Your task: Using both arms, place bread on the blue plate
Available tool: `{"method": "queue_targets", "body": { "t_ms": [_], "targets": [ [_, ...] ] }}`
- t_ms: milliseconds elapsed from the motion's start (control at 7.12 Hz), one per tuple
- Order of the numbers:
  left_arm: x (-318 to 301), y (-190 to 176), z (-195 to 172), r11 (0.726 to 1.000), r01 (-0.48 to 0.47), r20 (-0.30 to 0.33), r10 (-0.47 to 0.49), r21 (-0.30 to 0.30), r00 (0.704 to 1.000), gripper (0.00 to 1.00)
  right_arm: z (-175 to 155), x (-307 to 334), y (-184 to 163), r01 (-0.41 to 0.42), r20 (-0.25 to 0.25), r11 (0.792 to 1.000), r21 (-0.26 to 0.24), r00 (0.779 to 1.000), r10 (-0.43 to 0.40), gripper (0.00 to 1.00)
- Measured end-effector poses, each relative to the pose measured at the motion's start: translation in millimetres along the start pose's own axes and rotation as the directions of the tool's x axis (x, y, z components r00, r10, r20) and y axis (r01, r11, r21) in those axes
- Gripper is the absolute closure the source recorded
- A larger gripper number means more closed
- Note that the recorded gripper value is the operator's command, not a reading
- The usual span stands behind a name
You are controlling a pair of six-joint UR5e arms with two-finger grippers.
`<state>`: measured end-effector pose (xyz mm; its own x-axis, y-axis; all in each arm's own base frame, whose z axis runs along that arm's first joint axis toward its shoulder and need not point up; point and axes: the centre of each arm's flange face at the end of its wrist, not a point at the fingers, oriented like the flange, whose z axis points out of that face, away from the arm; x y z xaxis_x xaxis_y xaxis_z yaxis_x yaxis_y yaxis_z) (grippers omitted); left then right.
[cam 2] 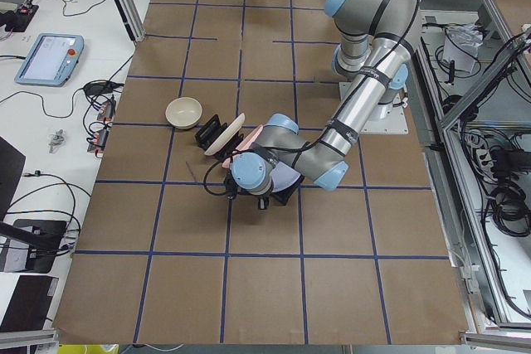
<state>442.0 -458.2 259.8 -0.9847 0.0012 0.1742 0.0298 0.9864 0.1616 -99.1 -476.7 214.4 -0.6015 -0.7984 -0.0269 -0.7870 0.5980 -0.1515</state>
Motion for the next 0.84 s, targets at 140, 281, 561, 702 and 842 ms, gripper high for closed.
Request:
{"method": "queue_targets", "body": {
  "t_ms": [140, 281, 561, 702, 842],
  "targets": [
    [7.3, 7.2, -17.1, 1.0, 0.002, 0.014, -0.002, -0.004, 1.0, 0.9, -13.0, -7.1, -9.1, -0.017, -0.002, 1.0, -0.006, 1.0, 0.017, 0.92],
    [17.4, 15.5, -35.4, 1.0, 0.005, 0.024, -0.005, -0.002, 1.0, 0.9, -28.6, -17.9, -19.5, -0.034, -0.001, 0.999, -0.012, 0.999, 0.034, 0.92],
    [37.4, 32.8, -65.5, 1.0, 0.01, 0.032, -0.01, 0.001, 0.999, 0.9, -73.6, -55.0, -49.5, -0.084, -0.016, 0.996, -0.021, 0.996, 0.084, 0.91],
    [56.6, 45.0, -79.2, 1.0, 0.029, 0.012, -0.029, -0.012, 1.0, 0.9, -97.8, -77.4, -64.6, -0.123, -0.012, 0.992, -0.025, 0.992, 0.123, 0.91],
    [82.0, 59.7, -91.6, 0.997, 0.068, -0.018, -0.069, -0.03, 0.997, 0.9, -116.5, -94.5, -79.6, -0.159, 0.0, 0.987, -0.033, 0.987, 0.159, 0.9]
  ]
}}
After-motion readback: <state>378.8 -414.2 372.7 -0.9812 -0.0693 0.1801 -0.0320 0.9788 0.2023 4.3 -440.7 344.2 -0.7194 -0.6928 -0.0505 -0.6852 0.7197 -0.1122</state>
